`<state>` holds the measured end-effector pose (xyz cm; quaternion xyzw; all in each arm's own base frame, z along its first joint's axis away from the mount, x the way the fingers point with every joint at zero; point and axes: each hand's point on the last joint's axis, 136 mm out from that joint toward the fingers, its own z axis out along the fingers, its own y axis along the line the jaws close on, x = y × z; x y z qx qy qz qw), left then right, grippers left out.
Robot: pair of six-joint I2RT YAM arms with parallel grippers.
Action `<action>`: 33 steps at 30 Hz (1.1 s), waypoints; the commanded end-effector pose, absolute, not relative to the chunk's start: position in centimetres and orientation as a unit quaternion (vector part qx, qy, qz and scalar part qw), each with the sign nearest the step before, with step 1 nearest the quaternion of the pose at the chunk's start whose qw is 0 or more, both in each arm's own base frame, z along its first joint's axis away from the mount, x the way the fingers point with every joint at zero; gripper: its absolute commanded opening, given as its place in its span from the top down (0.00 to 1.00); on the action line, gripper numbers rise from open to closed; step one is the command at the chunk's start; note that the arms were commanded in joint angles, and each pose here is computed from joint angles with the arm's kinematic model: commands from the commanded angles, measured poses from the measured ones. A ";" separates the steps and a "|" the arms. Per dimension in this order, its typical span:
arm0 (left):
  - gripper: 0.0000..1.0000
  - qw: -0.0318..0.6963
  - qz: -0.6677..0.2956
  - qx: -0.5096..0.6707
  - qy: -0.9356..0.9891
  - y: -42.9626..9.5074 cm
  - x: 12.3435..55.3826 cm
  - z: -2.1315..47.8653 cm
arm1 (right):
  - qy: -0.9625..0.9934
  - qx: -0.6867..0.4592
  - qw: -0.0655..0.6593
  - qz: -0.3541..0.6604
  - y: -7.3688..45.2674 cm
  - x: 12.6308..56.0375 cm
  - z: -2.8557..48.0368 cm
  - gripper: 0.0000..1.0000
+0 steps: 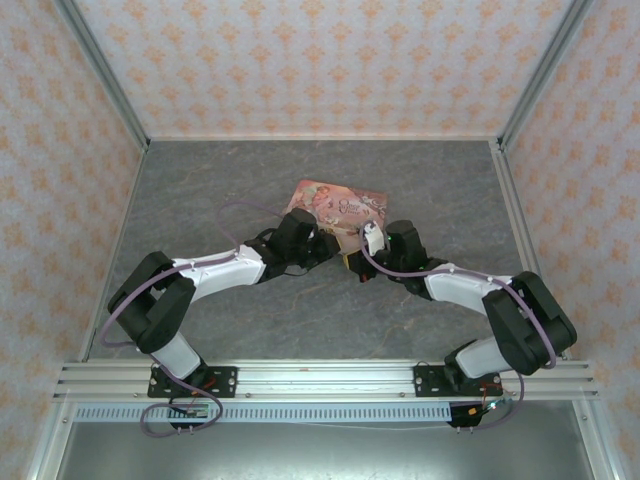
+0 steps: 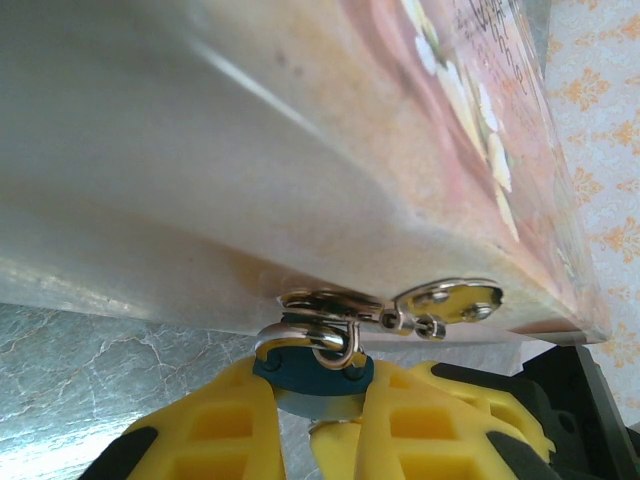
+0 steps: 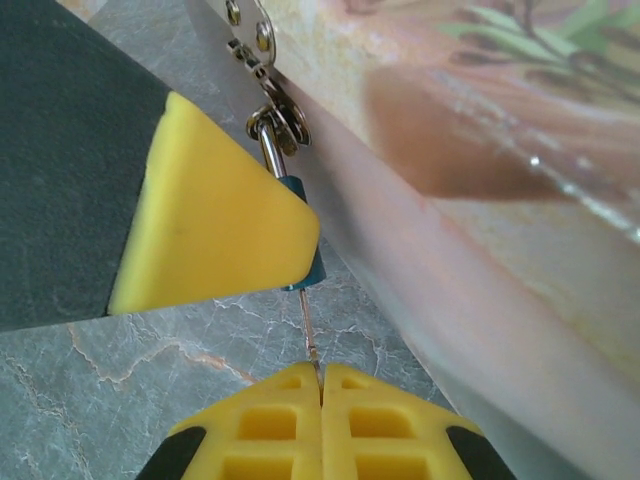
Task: Unlock the padlock with the key
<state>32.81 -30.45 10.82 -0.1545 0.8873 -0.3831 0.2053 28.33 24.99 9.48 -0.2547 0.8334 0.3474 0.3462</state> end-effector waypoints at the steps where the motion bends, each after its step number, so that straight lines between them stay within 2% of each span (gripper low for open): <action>1: 0.88 0.232 -0.411 -0.143 0.870 -31.1 33.5 14.0 | 0.818 -0.258 0.375 0.352 25.3 28.7 11.1 1.00; 21: 0.88 0.225 -0.428 -0.145 0.863 -31.7 33.4 14.3 | 0.821 -0.263 0.376 0.340 26.0 29.4 10.7 1.00; 33: 0.88 0.222 -0.428 -0.145 0.864 -31.7 33.4 14.2 | 0.799 -0.250 0.415 0.356 26.3 30.1 12.9 1.00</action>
